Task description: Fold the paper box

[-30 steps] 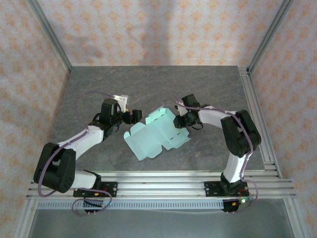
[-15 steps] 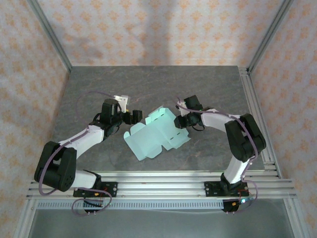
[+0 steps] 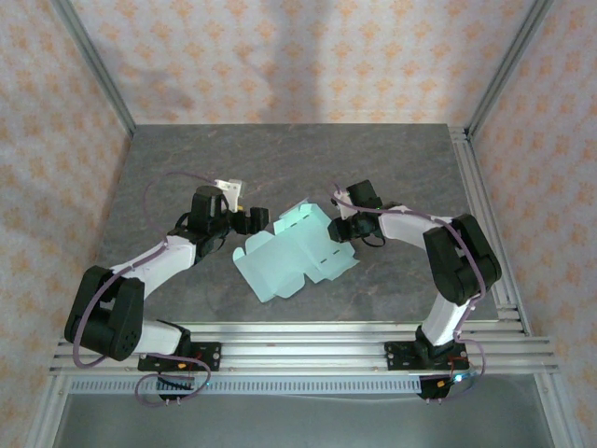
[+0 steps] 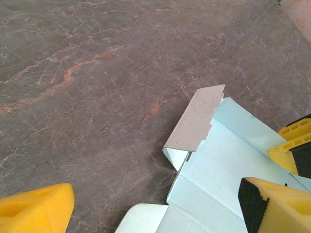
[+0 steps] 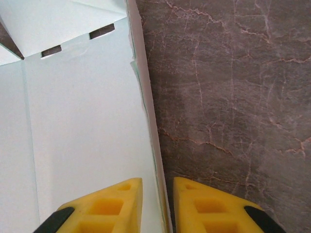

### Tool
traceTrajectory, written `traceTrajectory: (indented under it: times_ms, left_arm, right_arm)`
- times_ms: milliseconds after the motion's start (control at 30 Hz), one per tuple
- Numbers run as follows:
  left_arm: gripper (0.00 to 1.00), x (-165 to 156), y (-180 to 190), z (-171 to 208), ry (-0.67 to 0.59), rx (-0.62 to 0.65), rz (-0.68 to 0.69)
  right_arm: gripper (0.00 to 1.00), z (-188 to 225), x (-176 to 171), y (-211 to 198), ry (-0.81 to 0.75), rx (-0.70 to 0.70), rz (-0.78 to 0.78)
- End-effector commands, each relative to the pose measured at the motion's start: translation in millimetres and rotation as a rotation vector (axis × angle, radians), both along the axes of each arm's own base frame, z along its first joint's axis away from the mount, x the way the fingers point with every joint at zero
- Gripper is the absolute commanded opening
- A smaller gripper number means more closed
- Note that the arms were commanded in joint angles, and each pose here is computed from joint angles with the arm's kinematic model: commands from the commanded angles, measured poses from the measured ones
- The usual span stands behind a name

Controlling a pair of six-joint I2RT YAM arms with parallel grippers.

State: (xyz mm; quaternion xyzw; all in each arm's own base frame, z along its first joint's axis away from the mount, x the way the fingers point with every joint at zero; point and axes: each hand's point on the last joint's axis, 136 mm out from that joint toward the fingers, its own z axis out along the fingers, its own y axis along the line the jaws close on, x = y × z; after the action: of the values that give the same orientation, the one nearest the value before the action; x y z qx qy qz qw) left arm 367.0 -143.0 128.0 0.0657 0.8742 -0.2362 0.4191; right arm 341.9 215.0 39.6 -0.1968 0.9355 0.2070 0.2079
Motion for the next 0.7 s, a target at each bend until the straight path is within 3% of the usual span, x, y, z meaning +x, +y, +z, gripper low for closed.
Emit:
traceTrajectory:
  times_ms: [0, 667]
  left_arm:
    - [0.89, 5.0, -3.0, 11.8, -0.043, 0.006, -0.016]
    - [0.89, 4.9, -3.0, 10.7, -0.041, 0.005, -0.016]
  right_arm:
    - [0.23, -0.8, 5.4, 1.1, -0.007, 0.006, -0.009]
    - [0.21, -6.7, 4.8, 0.0, -0.003, 0.002, -0.012]
